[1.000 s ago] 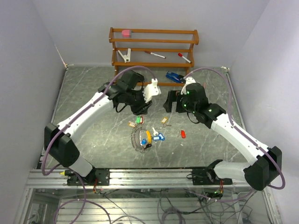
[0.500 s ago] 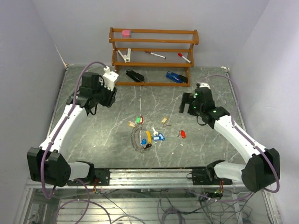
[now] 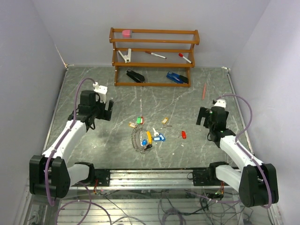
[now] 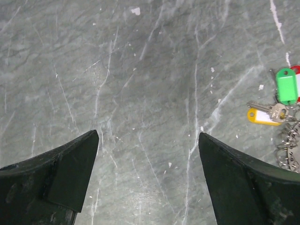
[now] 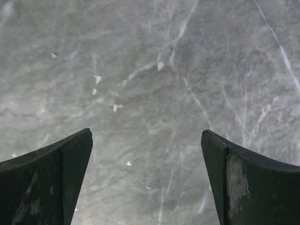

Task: Put the keys on the keyring

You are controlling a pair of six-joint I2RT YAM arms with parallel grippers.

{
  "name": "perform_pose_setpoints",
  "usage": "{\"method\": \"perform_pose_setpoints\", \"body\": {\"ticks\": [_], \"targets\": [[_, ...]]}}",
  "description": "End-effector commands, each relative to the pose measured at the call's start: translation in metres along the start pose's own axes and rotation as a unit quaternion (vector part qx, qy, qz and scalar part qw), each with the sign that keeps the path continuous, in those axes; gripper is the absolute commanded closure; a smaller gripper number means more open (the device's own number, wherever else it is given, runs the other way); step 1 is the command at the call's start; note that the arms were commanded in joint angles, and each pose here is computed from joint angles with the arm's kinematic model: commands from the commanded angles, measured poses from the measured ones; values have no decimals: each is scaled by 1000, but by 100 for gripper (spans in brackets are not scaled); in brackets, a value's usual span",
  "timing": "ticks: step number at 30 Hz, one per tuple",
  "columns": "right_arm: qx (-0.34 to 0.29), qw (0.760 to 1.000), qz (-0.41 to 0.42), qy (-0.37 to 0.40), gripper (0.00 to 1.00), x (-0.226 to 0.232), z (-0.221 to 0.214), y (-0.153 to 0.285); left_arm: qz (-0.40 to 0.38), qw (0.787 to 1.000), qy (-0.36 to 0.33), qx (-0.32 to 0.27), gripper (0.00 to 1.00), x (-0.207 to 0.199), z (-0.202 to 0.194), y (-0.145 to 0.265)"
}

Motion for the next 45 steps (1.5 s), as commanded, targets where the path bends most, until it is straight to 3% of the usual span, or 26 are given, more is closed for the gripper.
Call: {"method": "perform_pose_setpoints", "body": {"ticks": [1, 7, 12, 20, 30, 40, 45], "targets": [[-50, 998, -12, 48, 0, -8, 13, -4, 42, 998, 18, -32, 1, 6, 1, 0], [-48, 998, -10, 26, 0, -13, -4, -9, 14, 999, 18, -39, 0, 0, -5, -10], [-31, 997, -61, 22, 0, -25, -25, -18, 37, 999, 24, -30, 0, 4, -10, -15], [-87, 991, -102, -8, 0, -37, -27, -9, 53, 997, 28, -38, 0, 6, -13, -15], [-147, 987, -60, -24, 0, -43, -34, 9, 68, 994, 50, -63, 0, 7, -11, -13], [-146, 988, -40, -12, 0, -41, -36, 10, 77, 994, 51, -63, 0, 9, -11, -11], [-141, 989, 35, 33, 0, -32, -38, 12, 76, 993, 53, -66, 0, 10, -11, -9]]}}
Point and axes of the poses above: each gripper's point midway between its finger pads, its own y axis back along the fingers, its own x axis along the line the jaws close on, z = x × y, the point moved 9 cm from there along y, back along the fingers, and after that the axes turned 12 degrees about -y, right-handed, at the moved point
